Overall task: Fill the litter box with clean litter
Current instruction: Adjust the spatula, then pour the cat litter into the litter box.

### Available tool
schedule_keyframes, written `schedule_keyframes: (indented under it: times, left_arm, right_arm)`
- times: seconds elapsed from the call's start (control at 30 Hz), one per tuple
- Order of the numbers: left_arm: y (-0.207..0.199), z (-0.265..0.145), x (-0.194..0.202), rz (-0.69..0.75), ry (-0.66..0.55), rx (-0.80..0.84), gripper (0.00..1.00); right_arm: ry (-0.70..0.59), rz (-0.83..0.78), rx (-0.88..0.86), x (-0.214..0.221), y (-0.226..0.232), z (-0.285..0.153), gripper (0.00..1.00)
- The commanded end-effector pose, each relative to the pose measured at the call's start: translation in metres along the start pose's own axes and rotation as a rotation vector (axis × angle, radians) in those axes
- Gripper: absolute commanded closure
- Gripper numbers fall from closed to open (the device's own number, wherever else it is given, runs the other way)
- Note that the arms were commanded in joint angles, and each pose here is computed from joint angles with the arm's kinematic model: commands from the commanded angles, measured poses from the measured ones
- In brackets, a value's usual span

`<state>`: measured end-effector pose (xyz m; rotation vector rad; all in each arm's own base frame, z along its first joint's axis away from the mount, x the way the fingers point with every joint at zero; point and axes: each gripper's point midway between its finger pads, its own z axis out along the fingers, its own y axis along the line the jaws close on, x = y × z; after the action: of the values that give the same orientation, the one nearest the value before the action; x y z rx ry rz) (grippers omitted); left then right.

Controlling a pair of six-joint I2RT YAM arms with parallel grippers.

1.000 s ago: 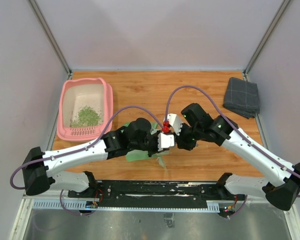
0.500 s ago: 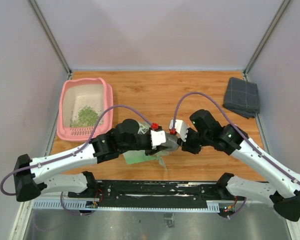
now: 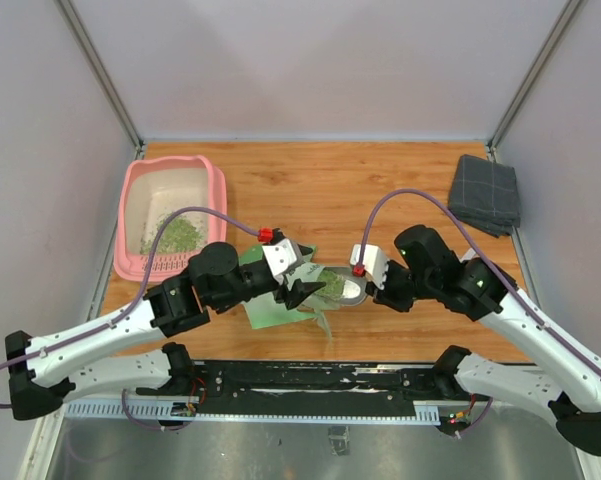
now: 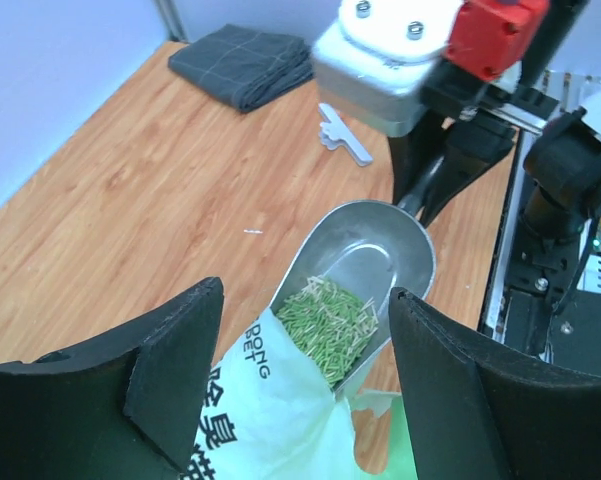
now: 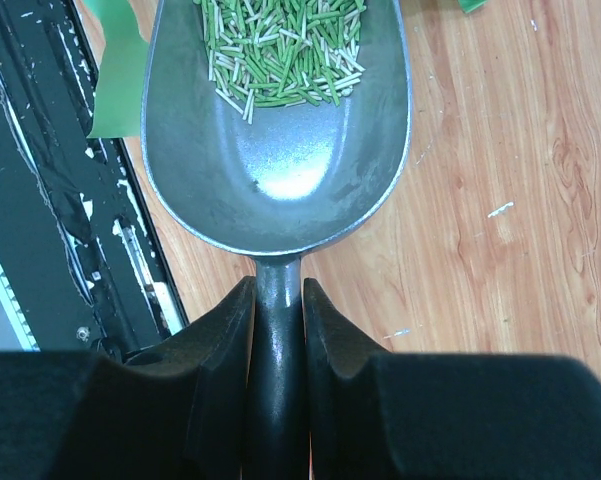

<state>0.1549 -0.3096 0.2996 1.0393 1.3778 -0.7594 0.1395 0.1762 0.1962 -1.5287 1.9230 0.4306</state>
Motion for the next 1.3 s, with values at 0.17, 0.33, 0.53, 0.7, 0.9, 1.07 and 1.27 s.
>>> schedule_keyframes:
  times: [0.17,0.33,0.53,0.7,0.9,1.07,1.27]
  left_arm:
    - [0.026,-0.02,-0.034,-0.078,-0.067,-0.153,0.28]
    - [0.031,-0.024,-0.036,-0.091,-0.074,-0.187,0.28]
    - [0.033,-0.025,-0.035,-0.098,-0.074,-0.202,0.27]
    - [0.035,-0.026,-0.036,-0.101,-0.077,-0.209,0.27]
    - [0.037,-0.029,-0.038,-0.097,-0.085,-0.225,0.27]
    - [0.037,-0.03,-0.039,-0.1,-0.09,-0.224,0.26]
    - [0.037,-0.03,-0.038,-0.101,-0.09,-0.223,0.26]
  right_arm:
    - [-0.037,0.018,0.031,-0.002,-0.004,-0.017,0.99]
    - [-0.024,0.035,0.057,0.004,-0.006,-0.024,0.99]
    - [-0.032,0.035,0.054,0.003,-0.003,-0.032,0.99]
    - [-0.021,0.021,0.061,0.005,-0.002,-0.04,0.99]
    - [-0.015,0.021,0.066,0.008,-0.001,-0.044,0.99]
    - [-0.001,0.026,0.094,0.011,-0.004,-0.049,0.99]
    - [-0.007,0.027,0.101,0.011,-0.003,-0.053,0.99]
